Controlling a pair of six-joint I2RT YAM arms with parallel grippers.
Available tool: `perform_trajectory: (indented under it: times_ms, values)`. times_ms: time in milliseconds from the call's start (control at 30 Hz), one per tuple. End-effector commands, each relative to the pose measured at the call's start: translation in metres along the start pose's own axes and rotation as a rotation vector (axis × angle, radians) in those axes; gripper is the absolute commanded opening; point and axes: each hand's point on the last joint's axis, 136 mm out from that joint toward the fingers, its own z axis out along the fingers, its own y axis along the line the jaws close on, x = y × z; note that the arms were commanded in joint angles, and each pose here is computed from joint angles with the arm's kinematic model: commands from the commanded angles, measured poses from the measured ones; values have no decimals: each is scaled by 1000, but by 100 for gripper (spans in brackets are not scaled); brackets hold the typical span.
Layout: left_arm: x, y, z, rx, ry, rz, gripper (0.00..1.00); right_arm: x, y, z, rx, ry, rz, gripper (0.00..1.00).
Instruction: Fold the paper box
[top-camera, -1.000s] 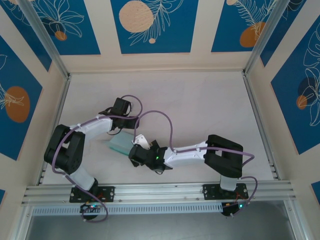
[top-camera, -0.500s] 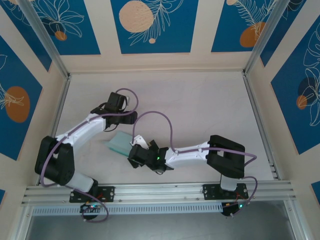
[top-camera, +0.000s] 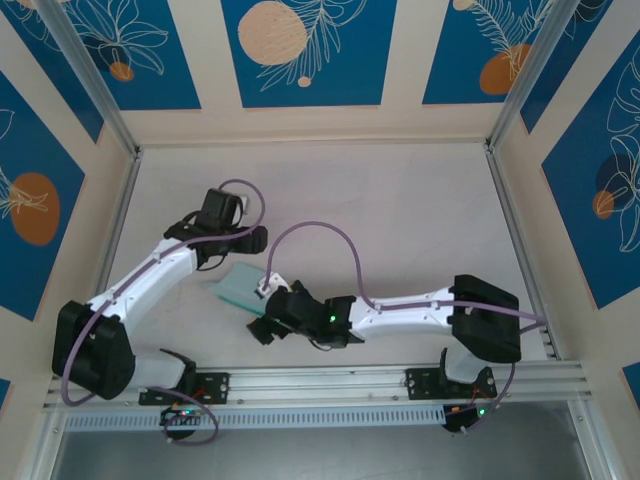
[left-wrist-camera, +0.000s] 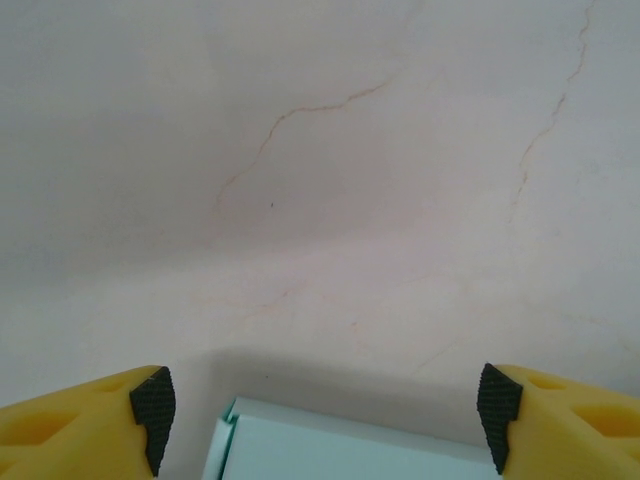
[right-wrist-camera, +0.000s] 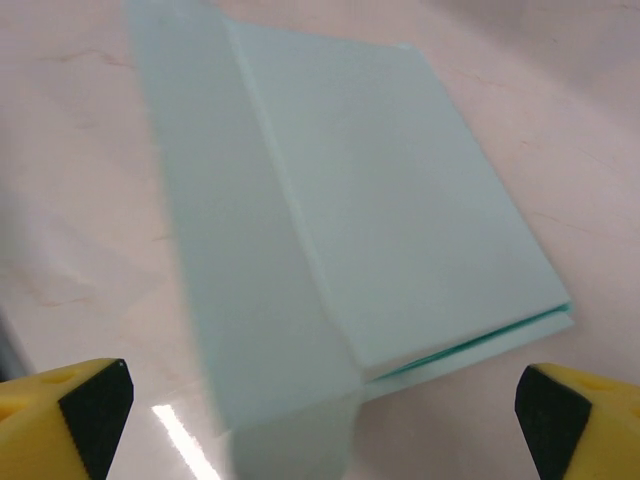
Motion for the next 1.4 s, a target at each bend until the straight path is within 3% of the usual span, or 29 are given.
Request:
perform_trajectory:
  times_ms: [0,133,300,433,800,967,1167,1367]
  values:
    - [25,14,-10,-29,46,-51,83,-6,15,-28,-72,-1,-16,100]
    - [45,30,-19,-45,28,-143,83,-15,8,-53,-80,-15,93,100]
    - [66,47,-19,-15,22,-271,83,-5,-38,-58,88,76,327,99]
    - [79,46,-8,37,29,-335,81,5,-68,-44,169,146,472,97]
    - [109,48,6,45,73,-396,78,0,-71,8,74,223,590,97]
    - [122,47,13,56,94,-421,77,22,-69,29,39,283,639,84]
    - [140,45,23,65,124,-444,68,40,-79,40,41,320,667,68]
    - [155,30,37,87,166,-420,62,56,-95,47,44,354,688,63]
